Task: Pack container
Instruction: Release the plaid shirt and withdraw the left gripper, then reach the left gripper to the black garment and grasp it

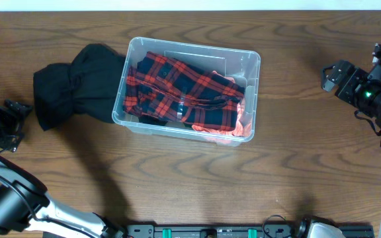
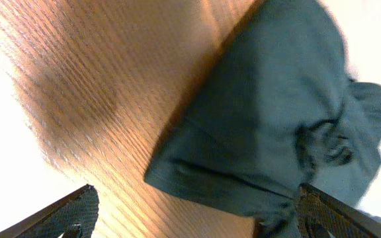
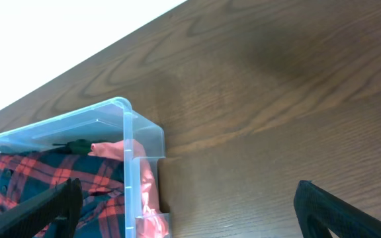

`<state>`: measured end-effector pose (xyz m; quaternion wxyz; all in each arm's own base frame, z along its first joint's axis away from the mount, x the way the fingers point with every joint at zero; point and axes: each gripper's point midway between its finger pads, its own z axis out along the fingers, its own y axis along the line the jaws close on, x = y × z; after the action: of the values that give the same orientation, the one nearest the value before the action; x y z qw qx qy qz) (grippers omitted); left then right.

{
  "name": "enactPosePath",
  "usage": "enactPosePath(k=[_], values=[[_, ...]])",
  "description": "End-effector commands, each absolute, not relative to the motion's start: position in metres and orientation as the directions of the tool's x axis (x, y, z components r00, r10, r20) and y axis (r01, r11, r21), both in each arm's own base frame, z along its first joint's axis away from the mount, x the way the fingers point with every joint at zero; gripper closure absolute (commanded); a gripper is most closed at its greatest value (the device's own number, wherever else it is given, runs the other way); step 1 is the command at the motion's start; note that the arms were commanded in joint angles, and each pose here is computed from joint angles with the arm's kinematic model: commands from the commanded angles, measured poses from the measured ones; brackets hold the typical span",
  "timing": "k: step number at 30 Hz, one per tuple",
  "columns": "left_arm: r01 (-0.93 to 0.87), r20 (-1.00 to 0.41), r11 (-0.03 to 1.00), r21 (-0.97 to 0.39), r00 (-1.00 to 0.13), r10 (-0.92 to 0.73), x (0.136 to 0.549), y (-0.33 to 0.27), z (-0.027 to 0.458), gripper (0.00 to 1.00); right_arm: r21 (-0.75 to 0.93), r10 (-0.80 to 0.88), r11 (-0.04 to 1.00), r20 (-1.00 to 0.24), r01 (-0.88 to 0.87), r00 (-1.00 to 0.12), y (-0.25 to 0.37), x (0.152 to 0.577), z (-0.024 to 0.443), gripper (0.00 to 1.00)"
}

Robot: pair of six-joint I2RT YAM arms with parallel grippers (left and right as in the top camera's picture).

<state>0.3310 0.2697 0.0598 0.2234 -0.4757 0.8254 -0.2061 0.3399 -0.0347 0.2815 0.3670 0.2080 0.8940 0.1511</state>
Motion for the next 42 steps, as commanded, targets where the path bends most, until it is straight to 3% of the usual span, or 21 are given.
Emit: enactPosePath(k=[1, 12, 22, 24, 28, 30, 35, 39, 42], values=[[-0.683, -0.121, 0.469, -0.559, -0.492, -0.862, 0.332, 0.263, 0.028, 0.05, 0.427, 0.492, 0.864, -0.595, 0.269, -0.636, -0.037, 0.339, 0.283, 0.01], [-0.514, -0.081, 0.427, -0.744, -0.565, -0.821, 0.359, 0.236, 0.01, 0.05, 0.427, 0.492, 0.864, -0.595, 0.269, -0.636, -0.037, 0.339, 0.283, 0.01], [-0.481, -0.073, 0.452, -0.751, -0.621, -0.781, 0.375, 0.21, 0.003, 0.06, 0.427, 0.492, 0.864, -0.595, 0.269, -0.636, -0.037, 0.339, 0.283, 0.01], [-0.474, -0.075, 0.46, -0.751, -0.631, -0.772, 0.378, 0.206, 0.003, 0.13, 0.427, 0.492, 0.864, -0.595, 0.269, -0.636, -0.037, 0.339, 0.283, 0.01], [-0.464, -0.072, 0.464, -0.754, -0.644, -0.762, 0.381, 0.199, 0.004, 0.5, 0.427, 0.492, 0.864, -0.595, 0.269, -0.636, -0.037, 0.339, 0.283, 0.01], [-0.438, -0.068, 0.445, -0.781, -0.649, -0.758, 0.383, 0.195, 0.01, 0.6, 0.427, 0.492, 0.864, -0.595, 0.269, -0.636, -0.037, 0.339, 0.283, 0.01], [-0.318, -0.093, 0.384, -0.867, -0.653, -0.752, 0.39, 0.185, 0.053, 0.75, 0.427, 0.492, 0.864, -0.595, 0.269, -0.636, -0.037, 0.339, 0.283, 0.01], [-0.248, -0.194, 0.438, -0.864, -0.639, -0.744, 0.387, 0.184, 0.113, 0.94, 0.427, 0.492, 0.864, -0.595, 0.269, -0.636, -0.037, 0.339, 0.283, 0.01], [-0.183, -0.306, 0.501, -0.846, -0.603, -0.737, 0.383, 0.18, 0.176, 0.94, 0.427, 0.492, 0.864, -0.595, 0.269, -0.636, -0.037, 0.339, 0.283, 0.01]])
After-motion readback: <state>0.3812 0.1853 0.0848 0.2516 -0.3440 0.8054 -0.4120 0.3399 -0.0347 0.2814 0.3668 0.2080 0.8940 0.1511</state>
